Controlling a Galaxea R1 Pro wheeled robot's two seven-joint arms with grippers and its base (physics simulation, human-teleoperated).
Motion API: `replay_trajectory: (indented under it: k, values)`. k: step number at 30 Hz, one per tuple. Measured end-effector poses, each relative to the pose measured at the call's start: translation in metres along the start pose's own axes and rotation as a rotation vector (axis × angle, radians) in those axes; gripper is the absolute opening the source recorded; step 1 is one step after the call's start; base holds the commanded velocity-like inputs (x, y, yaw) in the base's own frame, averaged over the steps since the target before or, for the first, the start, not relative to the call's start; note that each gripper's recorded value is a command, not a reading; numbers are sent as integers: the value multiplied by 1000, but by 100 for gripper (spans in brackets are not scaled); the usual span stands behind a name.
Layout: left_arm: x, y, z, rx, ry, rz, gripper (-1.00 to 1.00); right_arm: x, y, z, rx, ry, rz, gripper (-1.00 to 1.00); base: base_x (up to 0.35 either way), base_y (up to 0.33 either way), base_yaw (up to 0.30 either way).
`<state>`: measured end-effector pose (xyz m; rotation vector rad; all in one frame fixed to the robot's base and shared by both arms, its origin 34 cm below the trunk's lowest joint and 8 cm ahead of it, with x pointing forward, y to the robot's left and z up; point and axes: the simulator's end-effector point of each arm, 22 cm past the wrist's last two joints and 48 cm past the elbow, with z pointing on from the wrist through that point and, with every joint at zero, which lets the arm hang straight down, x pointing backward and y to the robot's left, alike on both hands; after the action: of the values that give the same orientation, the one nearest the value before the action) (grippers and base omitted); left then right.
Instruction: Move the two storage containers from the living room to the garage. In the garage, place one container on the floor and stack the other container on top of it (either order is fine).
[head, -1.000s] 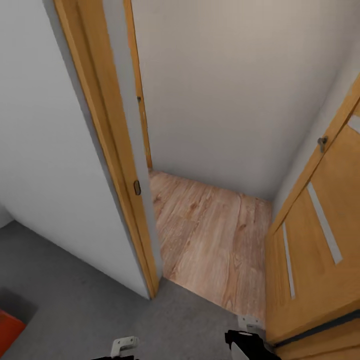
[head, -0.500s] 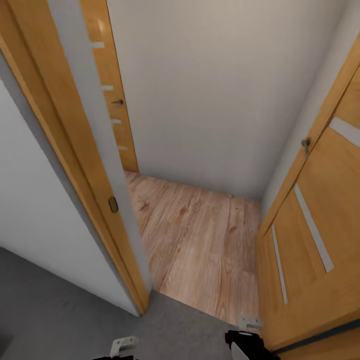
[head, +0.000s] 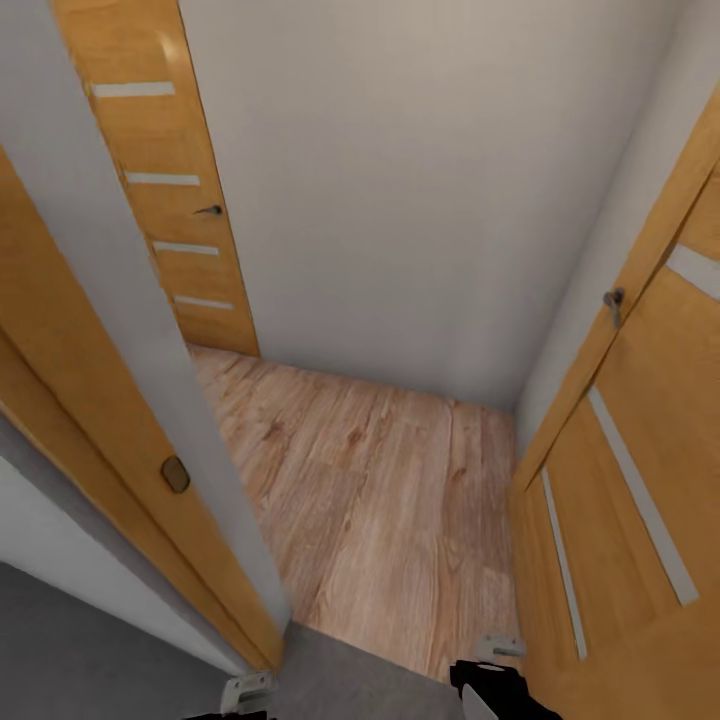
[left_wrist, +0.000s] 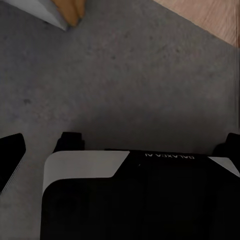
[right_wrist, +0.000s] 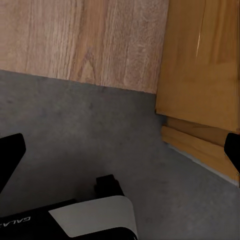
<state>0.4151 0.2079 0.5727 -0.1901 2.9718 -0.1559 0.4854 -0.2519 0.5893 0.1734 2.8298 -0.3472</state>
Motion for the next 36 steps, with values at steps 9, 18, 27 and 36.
replay_trajectory:
  k: [9, 18, 27, 36]
  values:
    - [-2, 0, -1, 0, -3, 0, 100, -2, 0, -1, 0, -3, 1, 100, 42, 0, -267]
    - [-2, 0, -1, 0, -3, 0, 100, -2, 0, -1, 0, -3, 1, 100, 8, 0, -268]
    - [-1, 0, -1, 1, -4, 0, 100, -2, 0, -1, -1, -4, 1, 100, 257, 0, -98]
    - [-2, 0, -1, 1, -4, 0, 100, -2, 0, -1, 0, -4, 1, 100, 330, 0, -27]
